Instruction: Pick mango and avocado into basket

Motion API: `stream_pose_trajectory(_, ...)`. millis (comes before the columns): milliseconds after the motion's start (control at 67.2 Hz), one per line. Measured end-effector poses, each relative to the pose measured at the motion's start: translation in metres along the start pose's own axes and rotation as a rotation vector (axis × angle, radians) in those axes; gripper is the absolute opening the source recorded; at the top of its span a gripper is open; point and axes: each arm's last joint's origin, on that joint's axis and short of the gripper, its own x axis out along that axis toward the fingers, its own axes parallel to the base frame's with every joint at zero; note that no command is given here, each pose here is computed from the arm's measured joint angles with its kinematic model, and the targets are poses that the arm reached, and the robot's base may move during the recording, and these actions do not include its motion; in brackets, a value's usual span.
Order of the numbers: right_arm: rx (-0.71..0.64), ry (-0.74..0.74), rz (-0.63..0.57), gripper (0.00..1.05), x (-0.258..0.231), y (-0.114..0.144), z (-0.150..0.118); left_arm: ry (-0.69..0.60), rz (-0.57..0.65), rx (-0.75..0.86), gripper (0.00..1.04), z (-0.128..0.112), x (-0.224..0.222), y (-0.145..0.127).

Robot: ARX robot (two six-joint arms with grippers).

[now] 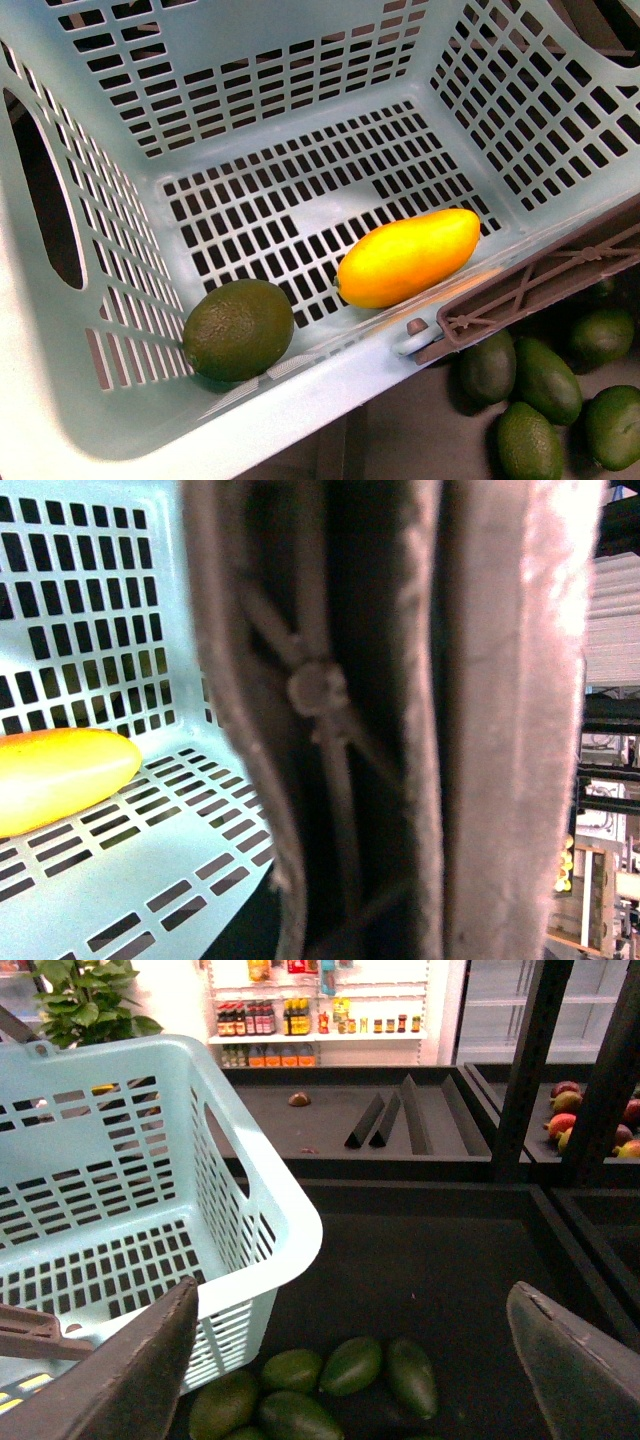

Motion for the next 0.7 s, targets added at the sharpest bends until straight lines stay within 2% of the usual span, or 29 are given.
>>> stream_pose_trajectory(30, 0.000, 0.000, 0.000, 0.98, 0.0000, 0.0000, 0.0000, 0.000, 0.000, 0.000, 0.14, 0.0000, 0.0000, 0.0000)
stream_pose_trajectory(535, 0.000, 0.000, 0.000, 0.96, 0.0000, 0.0000, 0.0000, -0.001, 0.001, -0.001, 0.14, 0.0000, 0.0000, 0.0000)
stream_pose_trajectory(654, 0.000, 0.000, 0.002, 0.96, 0.0000, 0.0001, 0.0000, -0.286, 0.051, -0.205, 0.14, 0.0032, 0.0042, -0.0027)
stream_pose_trajectory(699, 0.000, 0.000, 0.001, 0.96, 0.0000, 0.0000, 0.0000, -0.337, 0.060, -0.256, 0.14, 0.0071, 0.0059, -0.0003)
